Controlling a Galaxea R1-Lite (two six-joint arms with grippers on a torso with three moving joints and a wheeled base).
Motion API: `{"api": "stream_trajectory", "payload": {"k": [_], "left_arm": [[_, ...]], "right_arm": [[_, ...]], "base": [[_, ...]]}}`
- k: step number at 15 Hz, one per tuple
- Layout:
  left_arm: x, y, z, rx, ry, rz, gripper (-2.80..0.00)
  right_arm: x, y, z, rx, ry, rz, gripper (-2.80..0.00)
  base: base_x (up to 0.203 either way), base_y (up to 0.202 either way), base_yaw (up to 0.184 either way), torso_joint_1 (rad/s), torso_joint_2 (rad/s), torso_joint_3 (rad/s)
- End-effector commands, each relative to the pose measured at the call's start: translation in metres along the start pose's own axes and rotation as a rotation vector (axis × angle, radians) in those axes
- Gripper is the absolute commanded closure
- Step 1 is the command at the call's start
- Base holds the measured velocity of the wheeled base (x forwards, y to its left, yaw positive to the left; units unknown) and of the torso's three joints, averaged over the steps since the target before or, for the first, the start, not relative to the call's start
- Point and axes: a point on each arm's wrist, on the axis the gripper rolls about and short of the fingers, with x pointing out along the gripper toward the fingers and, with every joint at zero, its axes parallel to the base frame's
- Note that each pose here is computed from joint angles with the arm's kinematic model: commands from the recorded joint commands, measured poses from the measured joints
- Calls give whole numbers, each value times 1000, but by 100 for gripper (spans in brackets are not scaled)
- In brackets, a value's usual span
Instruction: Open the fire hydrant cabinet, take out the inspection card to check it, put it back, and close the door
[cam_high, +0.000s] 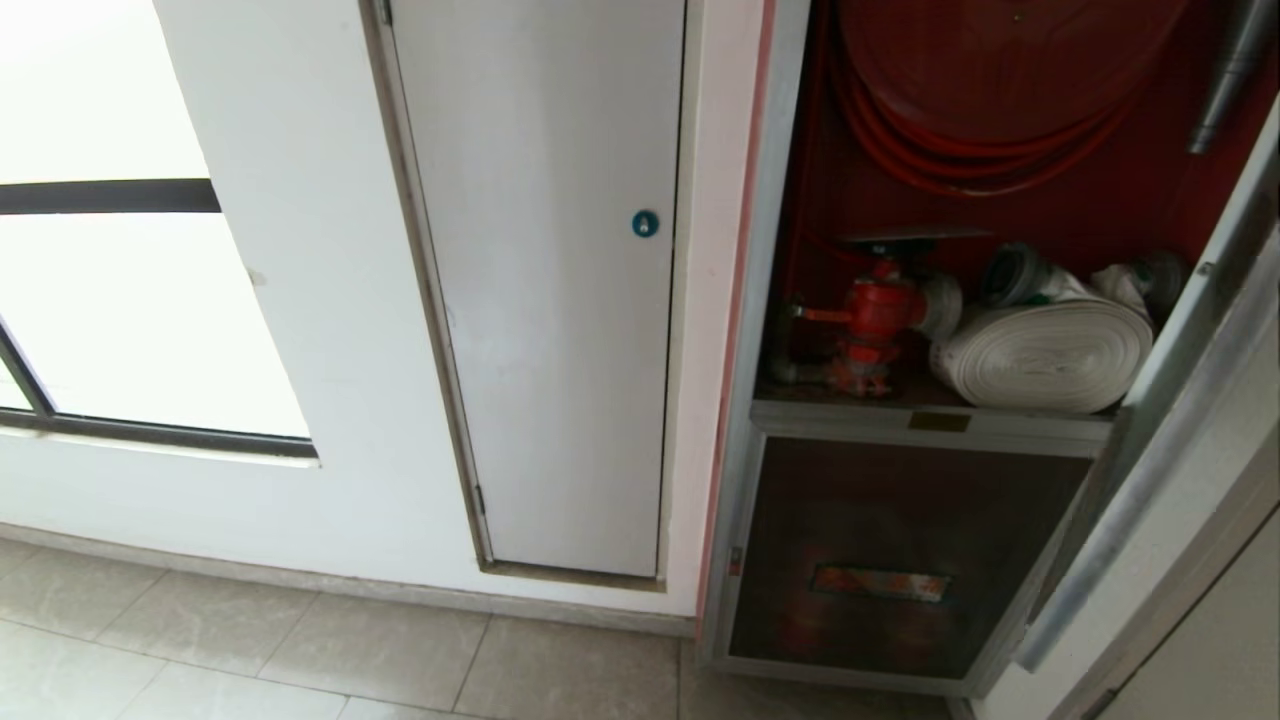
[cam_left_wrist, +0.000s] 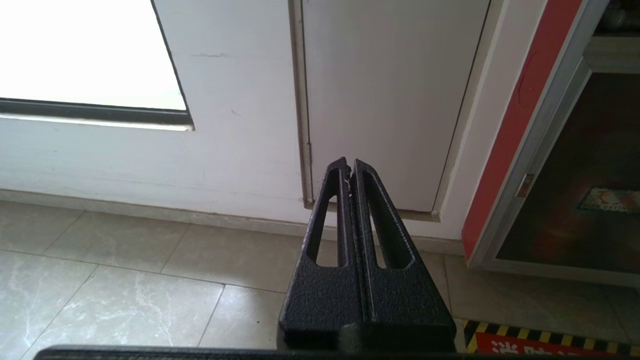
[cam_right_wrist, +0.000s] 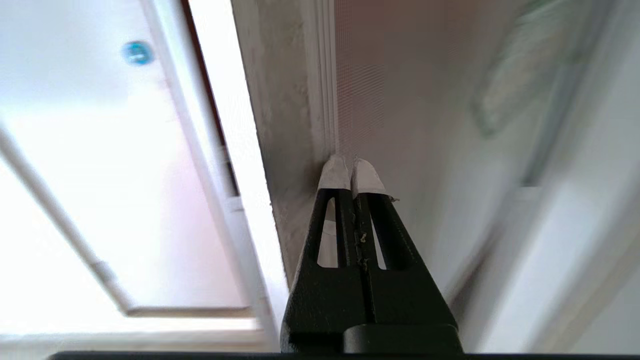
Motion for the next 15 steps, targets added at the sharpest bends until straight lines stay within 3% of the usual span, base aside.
{"api": "stream_trajectory", "payload": {"k": [1,9,12,15], "left_arm": [[0,0,-2,0,5,0,0],[0,0,-2,0,5,0,0],[1,0,-2,0,7,0,0],[0,0,-2,0,5,0,0]], "right_arm": [[30,8,-8,32,65,55,0],[177,38,-52,94,208,180,0],[230,45,-66,100,172,191,0],[242,48,-68,99,145,199,0]], "base": [[0,0,0,0,0,0],[0,0,0,0,0,0],[0,0,0,0,0,0],[0,0,0,0,0,0]]}}
